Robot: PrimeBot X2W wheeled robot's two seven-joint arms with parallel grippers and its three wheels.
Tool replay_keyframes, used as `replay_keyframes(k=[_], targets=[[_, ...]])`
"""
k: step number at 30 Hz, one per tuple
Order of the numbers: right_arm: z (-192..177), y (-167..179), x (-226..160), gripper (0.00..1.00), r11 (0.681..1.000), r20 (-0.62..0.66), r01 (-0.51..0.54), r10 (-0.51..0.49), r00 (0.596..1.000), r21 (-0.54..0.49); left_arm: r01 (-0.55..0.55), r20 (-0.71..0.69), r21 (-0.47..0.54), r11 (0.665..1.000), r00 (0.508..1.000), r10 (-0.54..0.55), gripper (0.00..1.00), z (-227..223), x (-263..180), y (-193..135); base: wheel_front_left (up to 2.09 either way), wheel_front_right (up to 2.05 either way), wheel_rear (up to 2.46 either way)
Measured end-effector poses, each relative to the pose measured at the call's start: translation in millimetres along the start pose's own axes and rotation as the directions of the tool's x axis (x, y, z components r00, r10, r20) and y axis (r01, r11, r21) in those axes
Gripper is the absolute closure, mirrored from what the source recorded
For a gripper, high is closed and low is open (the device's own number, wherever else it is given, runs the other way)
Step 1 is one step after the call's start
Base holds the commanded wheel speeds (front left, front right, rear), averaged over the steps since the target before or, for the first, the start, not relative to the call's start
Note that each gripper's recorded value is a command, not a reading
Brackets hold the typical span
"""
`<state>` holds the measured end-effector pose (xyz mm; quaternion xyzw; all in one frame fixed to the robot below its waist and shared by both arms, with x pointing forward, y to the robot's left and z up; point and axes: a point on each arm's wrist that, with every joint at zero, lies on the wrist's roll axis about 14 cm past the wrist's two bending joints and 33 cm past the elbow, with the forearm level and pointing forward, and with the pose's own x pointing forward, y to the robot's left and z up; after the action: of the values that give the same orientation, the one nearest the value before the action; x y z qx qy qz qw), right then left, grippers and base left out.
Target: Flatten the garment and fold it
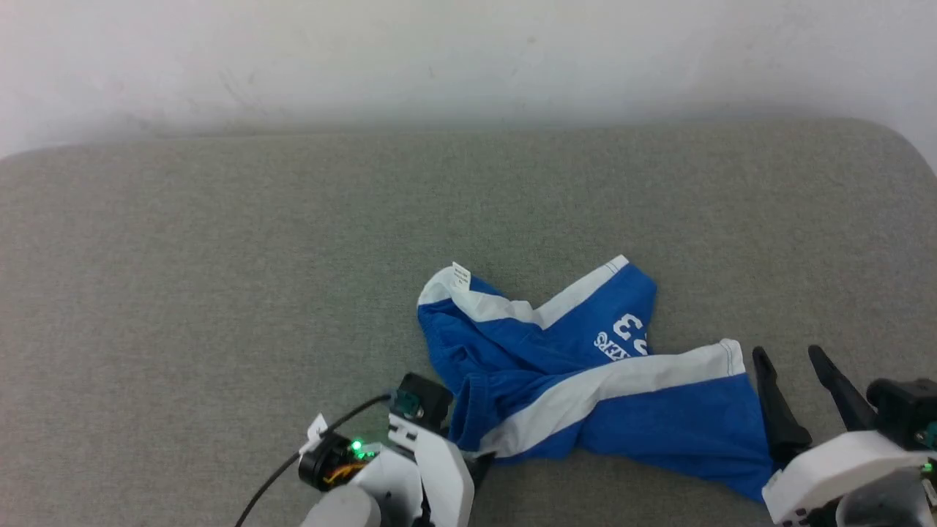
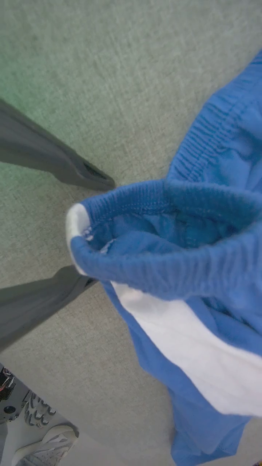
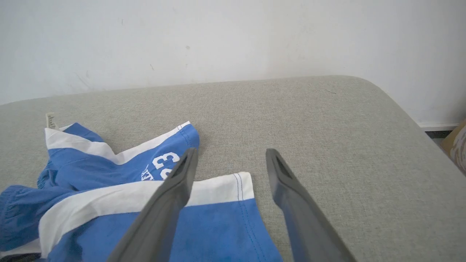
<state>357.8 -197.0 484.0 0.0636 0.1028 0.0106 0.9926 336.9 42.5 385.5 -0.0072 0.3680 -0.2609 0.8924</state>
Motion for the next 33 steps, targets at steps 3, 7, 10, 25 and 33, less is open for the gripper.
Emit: replay_keyframes(k=[3,7,10,25,33], targets=[[0.8,-3.2,7.3,0.00,1.000,-0.004,0.011,-0.011,1.000,-0.022,0.020,-0.023,-0.009,1.000,1.000,-0.020,0.66,3.1,10.3,0.4,0.00,0.00,0.00],[-5.4,-9.6,18.2,0.00,0.999,-0.043,0.027,-0.029,0.999,-0.041,0.039,-0.049,-0.022,0.999,0.998,-0.040,1.00,4.2,20.5,1.2,0.00,0.00,0.00],[-22.2,-16.8,27.1,0.00,0.998,-0.149,0.018,-0.026,0.988,-0.056,0.050,-0.059,-0.038,0.998,0.997,-0.052,1.00,2.0,24.0,-0.1,0.00,0.00,0.00],[-104.1,-9.4,62.1,0.00,0.987,-0.684,-0.158,0.105,0.722,-0.015,0.064,-0.032,-0.050,0.997,0.997,-0.065,1.00,5.3,19.3,-0.2,0.00,0.00,0.00],[-111.0,-2.3,63.7,1.00,0.983,-0.767,-0.179,0.137,0.627,0.030,0.059,-0.010,-0.052,0.997,0.998,-0.060,1.00,2.0,6.7,-0.9,0.00,0.00,0.00]])
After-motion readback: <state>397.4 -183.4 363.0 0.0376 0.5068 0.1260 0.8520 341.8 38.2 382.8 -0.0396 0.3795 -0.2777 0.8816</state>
